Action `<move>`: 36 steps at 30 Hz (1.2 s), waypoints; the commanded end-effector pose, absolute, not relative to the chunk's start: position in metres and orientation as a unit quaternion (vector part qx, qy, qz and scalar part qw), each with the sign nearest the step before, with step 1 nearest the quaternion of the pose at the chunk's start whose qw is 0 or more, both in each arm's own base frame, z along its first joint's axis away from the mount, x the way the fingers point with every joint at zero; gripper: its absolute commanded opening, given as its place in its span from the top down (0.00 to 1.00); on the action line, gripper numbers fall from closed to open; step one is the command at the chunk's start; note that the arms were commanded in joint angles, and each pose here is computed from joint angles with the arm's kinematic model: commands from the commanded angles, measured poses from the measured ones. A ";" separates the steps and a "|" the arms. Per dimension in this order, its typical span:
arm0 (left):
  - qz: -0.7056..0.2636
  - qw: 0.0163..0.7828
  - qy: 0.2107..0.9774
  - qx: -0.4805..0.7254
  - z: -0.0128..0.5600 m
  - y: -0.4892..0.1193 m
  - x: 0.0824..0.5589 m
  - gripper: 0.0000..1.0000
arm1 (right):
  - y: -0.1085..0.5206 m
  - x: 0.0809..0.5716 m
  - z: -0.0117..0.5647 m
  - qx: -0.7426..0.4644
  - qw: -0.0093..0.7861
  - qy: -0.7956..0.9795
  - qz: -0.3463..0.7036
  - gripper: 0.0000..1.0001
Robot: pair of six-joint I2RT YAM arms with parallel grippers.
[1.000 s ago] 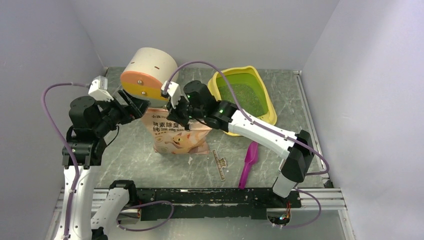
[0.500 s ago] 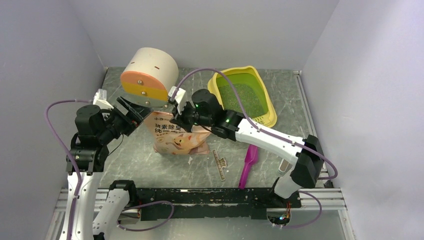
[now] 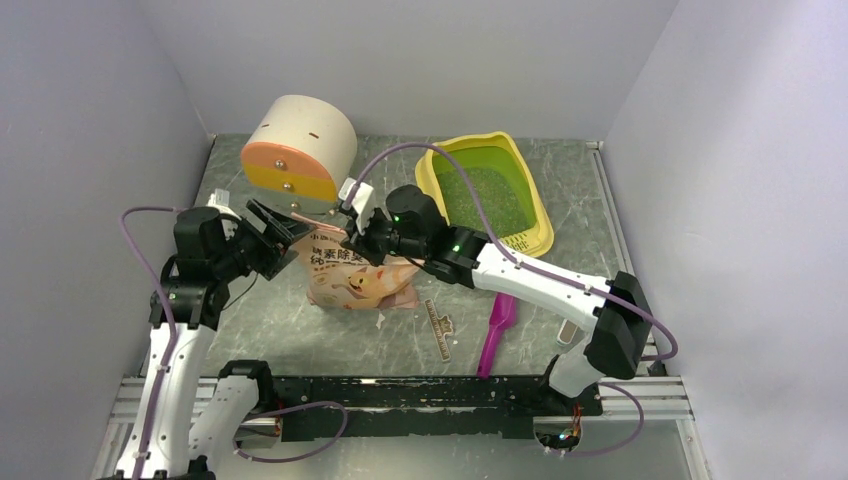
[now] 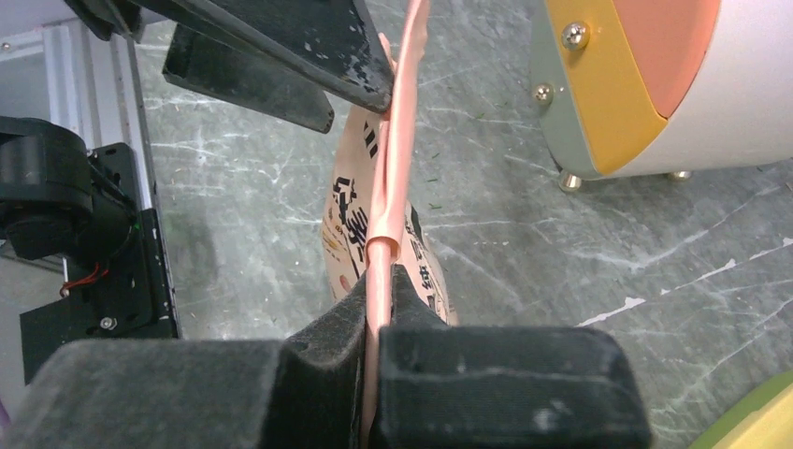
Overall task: Fill the litter box with clean litter
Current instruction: Open the cat litter bag at the center of the board.
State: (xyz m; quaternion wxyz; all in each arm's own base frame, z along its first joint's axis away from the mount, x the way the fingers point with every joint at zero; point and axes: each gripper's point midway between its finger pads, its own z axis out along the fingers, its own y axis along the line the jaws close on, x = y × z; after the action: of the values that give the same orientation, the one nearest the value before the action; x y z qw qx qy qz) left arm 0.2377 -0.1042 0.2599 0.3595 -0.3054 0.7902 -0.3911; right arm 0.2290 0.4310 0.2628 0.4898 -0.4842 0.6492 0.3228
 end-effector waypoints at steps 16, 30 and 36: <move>-0.470 0.352 0.764 -0.268 0.285 -0.133 0.245 0.12 | 0.439 0.217 0.277 -0.509 0.501 0.614 0.336 1.00; -0.459 0.350 0.761 -0.296 0.279 -0.127 0.243 0.09 | 0.442 0.201 0.292 -0.513 0.511 0.583 0.369 1.00; -0.446 0.343 0.774 -0.290 0.267 -0.128 0.246 0.11 | 0.448 0.196 0.291 -0.529 0.518 0.570 0.356 1.00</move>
State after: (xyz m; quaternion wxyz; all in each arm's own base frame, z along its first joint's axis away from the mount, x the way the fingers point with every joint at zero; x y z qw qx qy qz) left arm 0.2472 -0.1233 0.2685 0.3415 -0.3093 0.7687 -0.4436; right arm 0.2105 0.4391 0.2609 0.4853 -0.5188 0.6165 0.3395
